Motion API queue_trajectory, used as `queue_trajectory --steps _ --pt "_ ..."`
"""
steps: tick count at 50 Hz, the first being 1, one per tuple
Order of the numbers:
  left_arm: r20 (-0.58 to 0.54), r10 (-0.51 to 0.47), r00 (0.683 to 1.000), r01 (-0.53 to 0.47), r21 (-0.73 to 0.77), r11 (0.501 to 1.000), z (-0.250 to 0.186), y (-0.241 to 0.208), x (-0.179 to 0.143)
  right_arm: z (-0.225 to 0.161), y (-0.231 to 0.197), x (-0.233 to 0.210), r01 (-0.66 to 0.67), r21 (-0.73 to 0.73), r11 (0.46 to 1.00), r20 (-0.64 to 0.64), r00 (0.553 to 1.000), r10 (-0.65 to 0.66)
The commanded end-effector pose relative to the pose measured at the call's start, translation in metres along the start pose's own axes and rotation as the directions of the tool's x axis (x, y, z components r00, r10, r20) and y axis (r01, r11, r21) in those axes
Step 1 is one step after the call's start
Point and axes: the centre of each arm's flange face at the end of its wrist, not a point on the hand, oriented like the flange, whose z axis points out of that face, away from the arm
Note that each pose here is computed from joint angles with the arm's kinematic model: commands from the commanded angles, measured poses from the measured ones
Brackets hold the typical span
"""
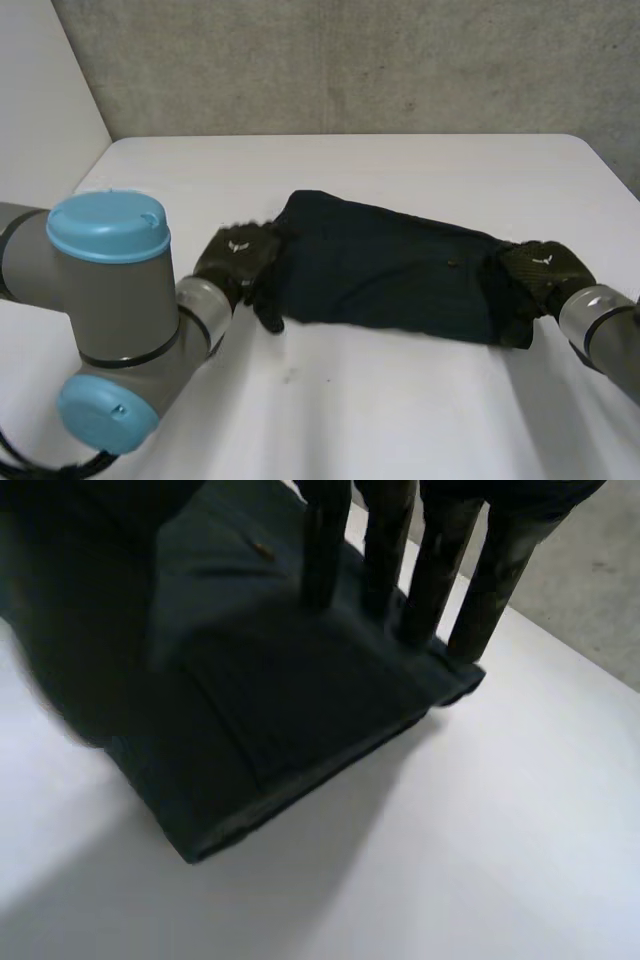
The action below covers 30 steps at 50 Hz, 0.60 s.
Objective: Fold the shorts.
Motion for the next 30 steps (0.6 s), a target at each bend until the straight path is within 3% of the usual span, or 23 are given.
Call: queue_trajectory --steps 1,7,10,15,20,21,25,30 --pt "0.042 -0.064 0.997 0.062 0.034 0.997 0.008 0.007 -0.009 0.026 0.022 -0.001 0.015 -0.007 1.0 -0.019 1.0 -0.015" --pt "0.063 -0.065 0.996 0.063 0.031 0.998 0.005 0.007 -0.012 0.018 0.017 0.012 0.092 -0.017 0.996 -0.047 0.995 -0.092" --pt "0.069 -0.066 0.995 0.063 0.048 0.997 0.0 0.002 -0.013 -0.001 -0.01 0.025 0.201 0.023 0.979 -0.096 0.975 -0.198" --pt "0.074 -0.07 0.995 0.065 0.069 0.995 -0.007 -0.005 -0.015 -0.017 -0.025 0.044 0.417 -0.042 0.908 -0.117 0.901 -0.419" --pt "0.087 -0.078 0.993 0.07 0.088 0.994 -0.01 -0.01 -0.02 -0.007 -0.049 0.052 0.659 -0.051 0.751 -0.131 0.741 -0.659" --pt "0.088 -0.077 0.993 0.069 0.088 0.994 -0.01 -0.01 -0.02 -0.004 -0.061 0.036 0.711 0.003 0.703 -0.124 0.698 -0.705" --pt "0.098 -0.083 0.992 0.073 0.104 0.992 -0.012 -0.015 -0.024 -0.002 -0.098 -0.032 0.781 0.229 0.581 -0.109 0.614 -0.782" --pt "0.12 -0.094 0.988 0.077 0.139 0.987 -0.013 -0.025 -0.032 -0.006 -0.114 -0.127 0.718 0.535 0.445 -0.019 0.537 -0.843"
